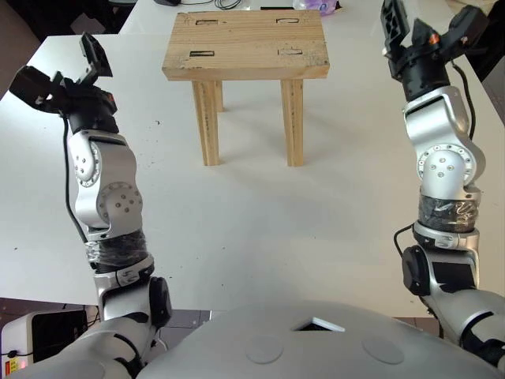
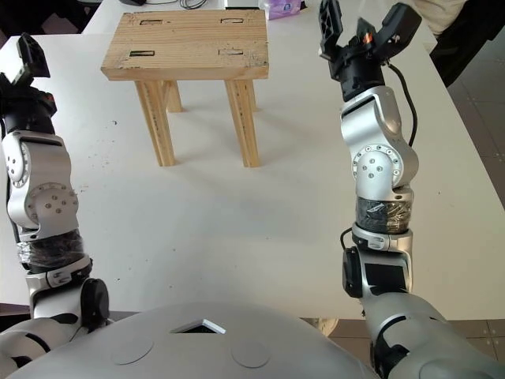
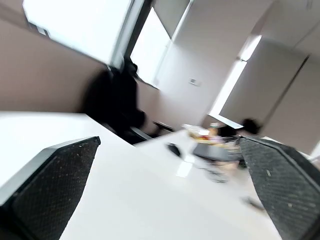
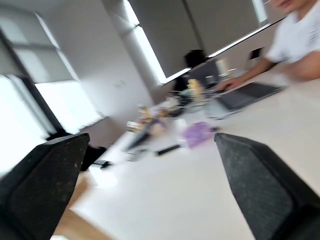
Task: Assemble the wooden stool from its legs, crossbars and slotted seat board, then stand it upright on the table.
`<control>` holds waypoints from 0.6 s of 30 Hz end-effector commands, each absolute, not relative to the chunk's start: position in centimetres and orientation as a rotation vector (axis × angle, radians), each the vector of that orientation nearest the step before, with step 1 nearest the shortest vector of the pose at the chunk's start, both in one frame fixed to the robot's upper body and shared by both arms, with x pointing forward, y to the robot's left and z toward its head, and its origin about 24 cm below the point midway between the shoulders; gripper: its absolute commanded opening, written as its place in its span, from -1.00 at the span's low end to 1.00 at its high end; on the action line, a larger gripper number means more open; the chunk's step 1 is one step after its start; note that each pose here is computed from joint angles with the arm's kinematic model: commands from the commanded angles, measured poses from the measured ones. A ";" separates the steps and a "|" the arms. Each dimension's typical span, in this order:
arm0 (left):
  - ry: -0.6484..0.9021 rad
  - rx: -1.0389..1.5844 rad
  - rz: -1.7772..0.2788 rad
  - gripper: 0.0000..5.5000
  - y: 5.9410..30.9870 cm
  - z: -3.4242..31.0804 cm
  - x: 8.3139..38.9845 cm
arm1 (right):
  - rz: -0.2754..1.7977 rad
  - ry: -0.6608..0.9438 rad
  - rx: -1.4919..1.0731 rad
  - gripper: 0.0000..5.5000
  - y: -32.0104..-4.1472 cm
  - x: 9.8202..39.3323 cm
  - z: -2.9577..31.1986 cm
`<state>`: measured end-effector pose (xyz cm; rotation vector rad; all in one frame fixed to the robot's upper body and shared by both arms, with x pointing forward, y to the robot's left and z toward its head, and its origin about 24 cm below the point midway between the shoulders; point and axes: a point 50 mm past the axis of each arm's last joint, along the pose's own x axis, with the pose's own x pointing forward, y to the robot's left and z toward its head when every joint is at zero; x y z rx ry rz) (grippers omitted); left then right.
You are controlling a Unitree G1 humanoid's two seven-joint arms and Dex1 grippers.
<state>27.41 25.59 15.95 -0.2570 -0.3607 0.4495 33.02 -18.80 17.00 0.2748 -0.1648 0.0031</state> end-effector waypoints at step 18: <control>-0.210 0.024 0.458 0.86 23.0 8.8 28.2 | -0.099 -0.158 -0.178 0.68 -15.7 33.2 11.2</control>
